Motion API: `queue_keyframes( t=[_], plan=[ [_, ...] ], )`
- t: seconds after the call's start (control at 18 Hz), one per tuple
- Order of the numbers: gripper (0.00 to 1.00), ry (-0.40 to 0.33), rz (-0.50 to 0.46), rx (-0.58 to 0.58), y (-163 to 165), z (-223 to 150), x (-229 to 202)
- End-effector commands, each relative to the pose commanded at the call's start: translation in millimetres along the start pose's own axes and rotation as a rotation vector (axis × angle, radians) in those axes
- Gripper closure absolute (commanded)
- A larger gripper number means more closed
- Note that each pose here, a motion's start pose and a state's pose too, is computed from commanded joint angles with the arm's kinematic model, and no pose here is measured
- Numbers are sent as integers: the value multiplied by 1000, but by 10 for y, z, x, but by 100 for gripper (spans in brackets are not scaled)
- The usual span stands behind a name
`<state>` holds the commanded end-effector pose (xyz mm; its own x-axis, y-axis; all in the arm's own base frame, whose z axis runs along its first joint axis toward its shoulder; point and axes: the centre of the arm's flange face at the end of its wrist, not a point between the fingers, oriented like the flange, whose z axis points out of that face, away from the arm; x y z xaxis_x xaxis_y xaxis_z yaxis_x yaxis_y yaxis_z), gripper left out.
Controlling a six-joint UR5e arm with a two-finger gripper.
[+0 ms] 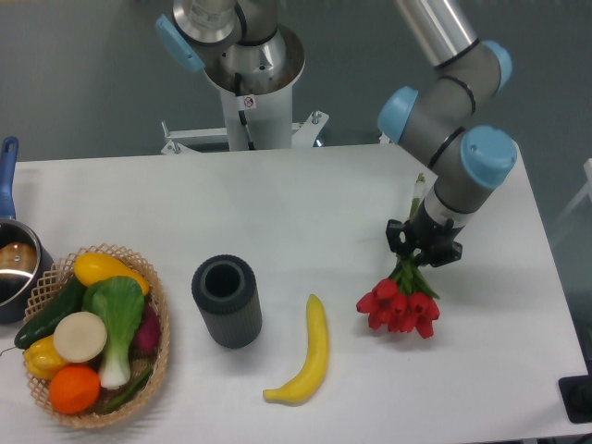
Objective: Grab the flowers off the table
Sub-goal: 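Lift the tulip bundle up off the table and raise it high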
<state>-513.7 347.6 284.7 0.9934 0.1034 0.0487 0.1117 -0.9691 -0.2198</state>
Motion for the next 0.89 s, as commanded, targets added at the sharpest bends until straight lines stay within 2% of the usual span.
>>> queue_keyframes(
  t=[0.28, 0.33, 0.5, 0.72, 0.89],
  plan=[
    [70, -80, 36, 206, -300, -966, 231],
    [67, -85, 24, 250, -336, -1131, 296],
    [66, -60, -17, 415, -493, -1564, 466],
    [67, -28, 19, 558, -633, -1894, 614],
    [67, 31, 55, 674, -757, -2053, 722]
  ],
)
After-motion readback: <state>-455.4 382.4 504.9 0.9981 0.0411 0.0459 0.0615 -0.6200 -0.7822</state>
